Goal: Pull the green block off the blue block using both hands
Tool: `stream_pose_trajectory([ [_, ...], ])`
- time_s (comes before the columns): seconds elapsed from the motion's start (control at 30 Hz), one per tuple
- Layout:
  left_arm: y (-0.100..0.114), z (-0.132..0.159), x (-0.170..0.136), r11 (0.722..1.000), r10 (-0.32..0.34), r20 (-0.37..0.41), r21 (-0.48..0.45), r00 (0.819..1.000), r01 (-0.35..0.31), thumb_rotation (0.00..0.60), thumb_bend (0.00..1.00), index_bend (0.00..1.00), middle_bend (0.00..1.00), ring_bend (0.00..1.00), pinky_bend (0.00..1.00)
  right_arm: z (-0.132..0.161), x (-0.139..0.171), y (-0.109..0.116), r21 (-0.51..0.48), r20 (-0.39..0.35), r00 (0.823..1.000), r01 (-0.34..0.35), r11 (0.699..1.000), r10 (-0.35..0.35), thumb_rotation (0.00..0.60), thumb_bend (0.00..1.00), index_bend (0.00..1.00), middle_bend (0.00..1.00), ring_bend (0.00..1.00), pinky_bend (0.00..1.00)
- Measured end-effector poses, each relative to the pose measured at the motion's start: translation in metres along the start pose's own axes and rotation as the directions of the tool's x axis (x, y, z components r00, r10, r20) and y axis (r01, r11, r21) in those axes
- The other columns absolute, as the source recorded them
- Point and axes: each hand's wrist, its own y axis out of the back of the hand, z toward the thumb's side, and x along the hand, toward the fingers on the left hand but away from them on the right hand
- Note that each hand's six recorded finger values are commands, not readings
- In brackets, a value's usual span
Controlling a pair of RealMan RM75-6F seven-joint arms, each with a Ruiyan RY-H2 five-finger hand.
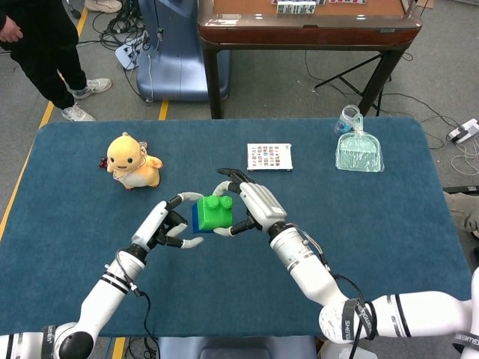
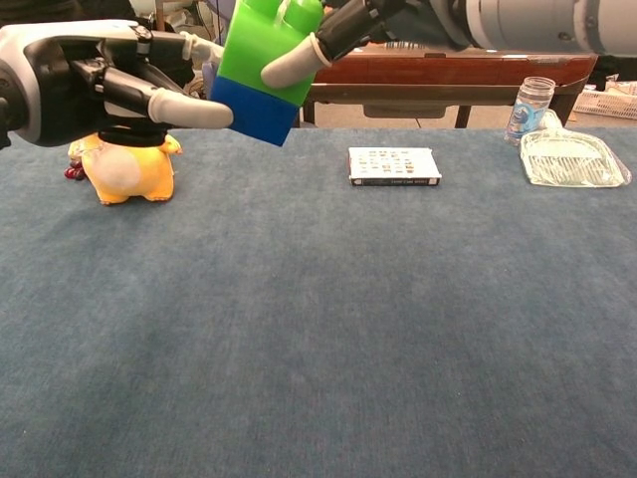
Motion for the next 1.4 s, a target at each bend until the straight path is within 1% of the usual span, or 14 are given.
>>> stream_pose_trajectory([
  [0.1,-0.003,0.001,0.001,1.0,-0.006,0.001,0.001,1.0,0.006,0.6,0.05,0.3,1.0,1.0,1.0,0.001,0.0,-0.001,-0.005,-0.004,1.0,0.002,1.0,-0.002,0.6,0.15,0.65,0.09,0.0,0.09],
  [0.27,-0.006,0.001,0.002,1.0,-0.008,0.002,-0.004,1.0,0.008,0.6,0.05,0.38,1.0,1.0,1.0,0.003,0.0,-0.003,-0.011,-0.011,1.0,-0.002,1.0,0.002,0.6,0.15,0.66,0.09,0.0,0.09],
  [0.4,-0.008,0.001,0.003,1.0,-0.004,0.002,-0.009,1.0,0.004,0.6,0.05,0.46,1.0,1.0,1.0,0.004,0.0,-0.004,-0.013,-0.015,1.0,-0.005,1.0,0.005,0.6,0.15,0.66,0.09,0.0,0.09],
  [0.53,-0.008,-0.001,0.002,1.0,0.004,0.0,-0.011,1.0,-0.004,0.6,0.06,0.6,1.0,1.0,1.0,0.004,0.001,-0.005,-0.016,-0.018,1.0,-0.008,1.0,0.007,0.6,0.15,0.66,0.09,0.0,0.09],
  [0.63,-0.008,-0.002,0.002,1.0,0.018,-0.001,-0.024,1.0,-0.018,0.6,0.09,0.67,1.0,1.0,1.0,0.004,0.001,-0.006,-0.017,-0.02,1.0,-0.011,1.0,0.01,0.6,0.15,0.66,0.09,0.0,0.09],
  [0.73,-0.007,-0.003,0.002,0.999,0.035,0.002,-0.038,0.999,-0.035,0.6,0.13,0.72,1.0,1.0,1.0,0.004,0.001,-0.007,-0.017,-0.021,1.0,-0.014,1.0,0.014,0.6,0.15,0.66,0.09,0.0,0.09],
  [0.87,-0.005,-0.004,0.002,0.997,0.059,0.011,-0.055,0.998,-0.059,0.6,0.19,0.77,1.0,1.0,1.0,0.004,0.001,-0.007,-0.019,-0.022,1.0,-0.015,1.0,0.015,0.6,0.15,0.66,0.09,0.0,0.09],
  [0.93,-0.004,-0.004,0.002,0.996,0.066,0.014,-0.059,0.998,-0.065,0.6,0.24,0.79,1.0,1.0,1.0,0.003,0.002,-0.007,-0.02,-0.023,1.0,-0.015,1.0,0.015,0.6,0.15,0.66,0.09,0.0,0.09],
  [1.03,-0.004,-0.005,0.002,0.996,0.071,0.016,-0.064,0.997,-0.07,0.6,0.28,0.81,1.0,1.0,1.0,0.003,0.002,-0.008,-0.02,-0.023,1.0,-0.016,1.0,0.015,0.6,0.15,0.66,0.09,0.0,0.09],
  [1.2,-0.005,-0.008,0.001,0.996,0.072,0.012,-0.06,0.997,-0.071,0.6,0.3,0.84,1.0,1.0,1.0,0.003,0.002,-0.008,-0.025,-0.023,1.0,-0.015,1.0,0.015,0.6,0.15,0.66,0.09,0.0,0.09],
  [1.4,-0.007,-0.012,0.002,0.996,0.073,0.003,-0.055,0.997,-0.073,0.6,0.3,0.88,1.0,1.0,1.0,0.003,0.003,-0.005,-0.039,-0.031,0.999,-0.008,0.999,0.007,0.6,0.15,0.66,0.09,0.0,0.09],
])
